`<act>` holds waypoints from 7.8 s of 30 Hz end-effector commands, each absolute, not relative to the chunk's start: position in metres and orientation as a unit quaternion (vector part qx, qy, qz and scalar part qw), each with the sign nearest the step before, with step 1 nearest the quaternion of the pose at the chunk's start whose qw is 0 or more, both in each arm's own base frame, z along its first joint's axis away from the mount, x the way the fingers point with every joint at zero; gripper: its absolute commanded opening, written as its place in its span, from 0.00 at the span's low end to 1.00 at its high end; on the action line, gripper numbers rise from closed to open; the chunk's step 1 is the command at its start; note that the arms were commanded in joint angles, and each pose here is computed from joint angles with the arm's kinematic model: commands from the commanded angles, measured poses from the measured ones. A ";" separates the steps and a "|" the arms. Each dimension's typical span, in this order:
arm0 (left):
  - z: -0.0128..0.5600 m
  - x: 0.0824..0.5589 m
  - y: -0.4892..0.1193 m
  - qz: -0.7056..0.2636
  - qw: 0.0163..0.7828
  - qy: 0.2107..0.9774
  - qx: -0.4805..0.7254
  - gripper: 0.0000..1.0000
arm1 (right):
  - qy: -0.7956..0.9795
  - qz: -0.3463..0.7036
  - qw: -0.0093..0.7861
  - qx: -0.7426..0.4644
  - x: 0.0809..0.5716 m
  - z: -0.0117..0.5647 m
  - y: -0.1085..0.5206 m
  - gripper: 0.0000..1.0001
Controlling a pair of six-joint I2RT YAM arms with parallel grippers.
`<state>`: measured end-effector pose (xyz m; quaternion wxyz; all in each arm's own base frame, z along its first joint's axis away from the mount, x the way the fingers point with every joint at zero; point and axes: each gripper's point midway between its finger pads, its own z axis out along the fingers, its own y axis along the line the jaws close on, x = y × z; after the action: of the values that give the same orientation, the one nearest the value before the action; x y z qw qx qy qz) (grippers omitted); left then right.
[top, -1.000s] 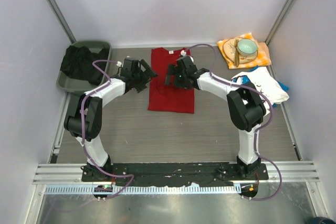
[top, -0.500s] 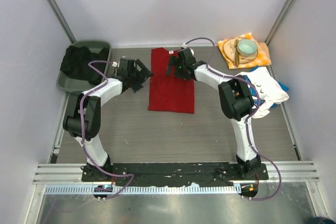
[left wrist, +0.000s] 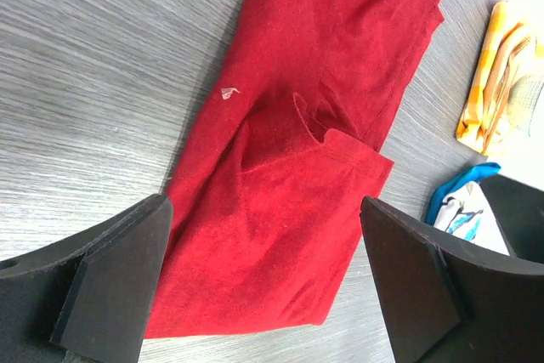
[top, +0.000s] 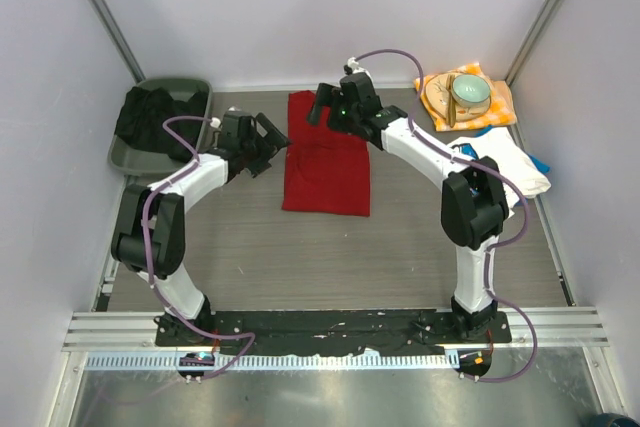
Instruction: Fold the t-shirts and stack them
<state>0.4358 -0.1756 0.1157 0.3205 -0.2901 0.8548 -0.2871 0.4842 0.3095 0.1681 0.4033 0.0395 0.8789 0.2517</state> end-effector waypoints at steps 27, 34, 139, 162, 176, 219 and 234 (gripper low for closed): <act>0.098 0.415 -0.100 -0.265 0.331 0.825 -0.374 0.98 | 0.915 0.238 0.325 -0.025 0.473 0.099 0.395 0.76; 0.091 0.412 -0.096 -0.268 0.326 0.824 -0.378 0.98 | 0.924 0.212 0.318 -0.022 0.477 0.072 0.391 0.69; -0.019 0.315 -0.177 -0.241 0.165 0.927 -0.235 0.96 | 0.924 0.090 0.365 0.064 0.295 0.071 0.177 0.99; -0.054 0.244 -0.172 -0.219 0.125 0.943 -0.216 0.84 | 0.920 0.095 0.364 0.109 0.292 0.063 0.170 0.96; -0.069 0.243 -0.177 -0.226 0.109 0.942 -0.221 0.01 | 0.910 0.098 0.374 0.151 0.303 0.062 0.150 0.87; -0.060 0.241 -0.179 -0.238 0.115 0.941 -0.212 0.00 | 0.915 0.212 0.298 0.172 0.305 -0.004 0.201 0.15; -0.021 0.213 -0.167 -0.268 0.163 0.928 -0.201 0.00 | 0.911 0.191 0.338 0.139 0.265 0.033 0.186 0.01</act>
<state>0.2753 -0.2017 0.0197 0.2413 -0.1899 0.8810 -0.3600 0.2851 0.2037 0.0262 0.3214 0.1518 0.9051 0.2334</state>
